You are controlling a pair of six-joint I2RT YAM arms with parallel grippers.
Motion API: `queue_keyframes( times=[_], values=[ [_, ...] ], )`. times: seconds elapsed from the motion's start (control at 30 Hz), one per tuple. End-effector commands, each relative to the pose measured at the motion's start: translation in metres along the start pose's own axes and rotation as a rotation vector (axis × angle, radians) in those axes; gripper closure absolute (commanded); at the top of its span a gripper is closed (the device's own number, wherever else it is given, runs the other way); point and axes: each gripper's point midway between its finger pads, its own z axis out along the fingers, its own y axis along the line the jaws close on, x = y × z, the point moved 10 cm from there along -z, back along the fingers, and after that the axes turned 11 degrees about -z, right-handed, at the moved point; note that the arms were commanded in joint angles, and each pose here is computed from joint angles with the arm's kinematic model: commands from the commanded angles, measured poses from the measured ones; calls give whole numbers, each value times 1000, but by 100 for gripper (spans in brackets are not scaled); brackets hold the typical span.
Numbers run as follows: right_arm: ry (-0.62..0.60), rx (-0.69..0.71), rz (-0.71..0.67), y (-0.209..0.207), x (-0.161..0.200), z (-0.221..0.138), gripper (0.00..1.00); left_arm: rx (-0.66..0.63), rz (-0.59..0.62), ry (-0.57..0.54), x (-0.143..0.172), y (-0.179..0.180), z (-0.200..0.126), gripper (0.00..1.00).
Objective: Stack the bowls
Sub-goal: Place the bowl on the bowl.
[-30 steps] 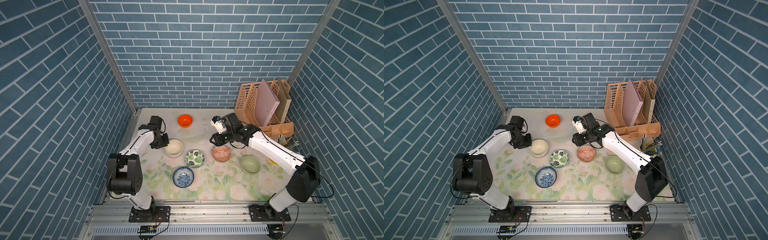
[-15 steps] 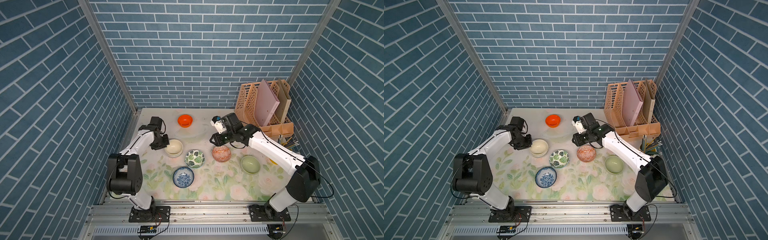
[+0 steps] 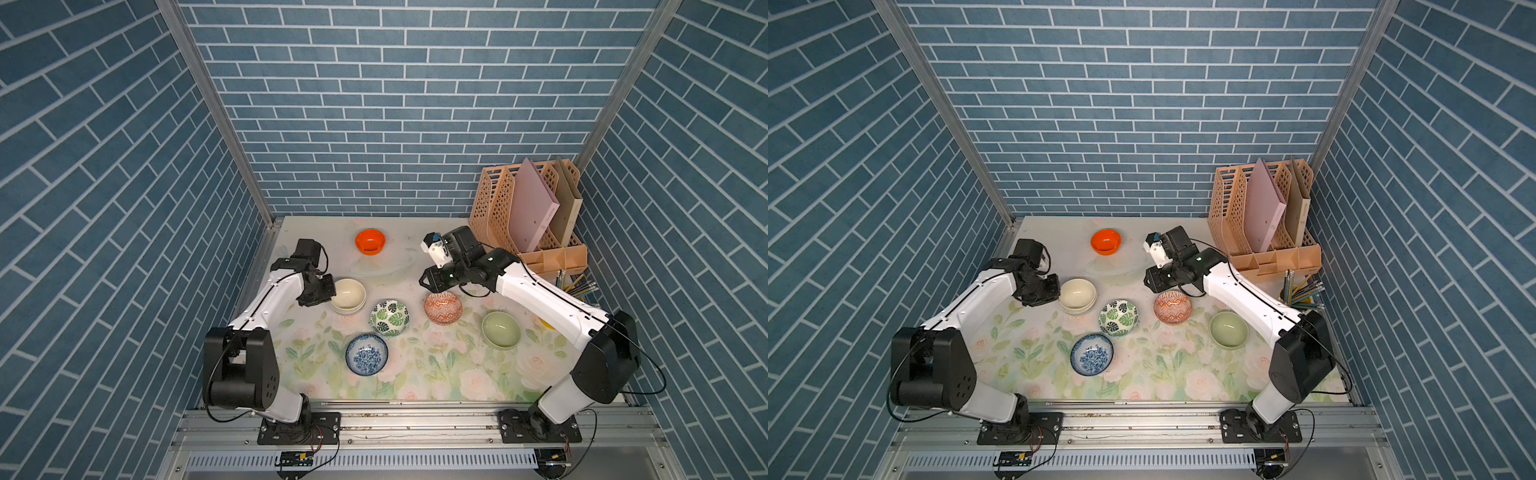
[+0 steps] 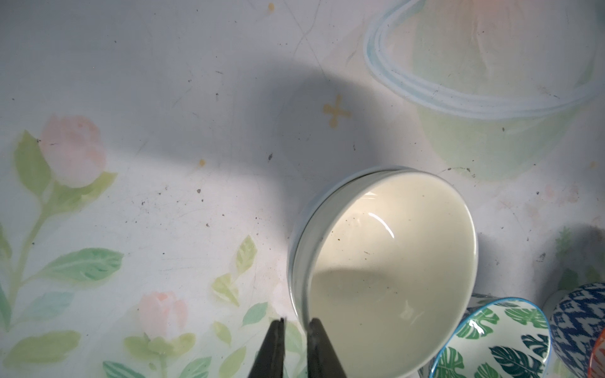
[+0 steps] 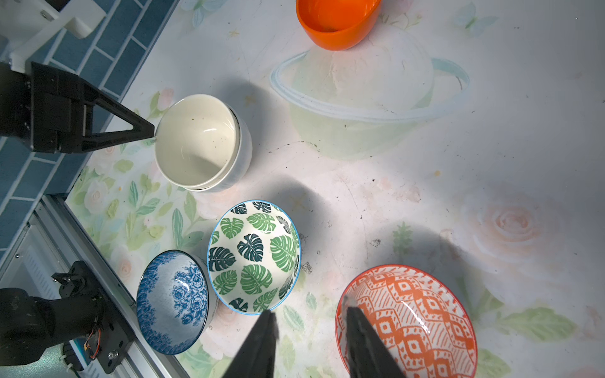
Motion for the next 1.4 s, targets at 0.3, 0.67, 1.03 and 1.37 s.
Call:
queue_keyframes(
  times=[0.3,0.67,1.03,1.37],
  values=[
    [12,-11,-20,-1,0,4,60,13,-1,44,1,-1,10,86],
    [13,-13,-21,0,2,3,61,-2,-3,54,-3,-2,17,91],
    [13,-15,-21,0,2,5,61,6,5,36,-22,-13,12,76],
    [16,-16,-23,0,3,6,61,-6,14,62,-34,-18,28,78]
  ],
)
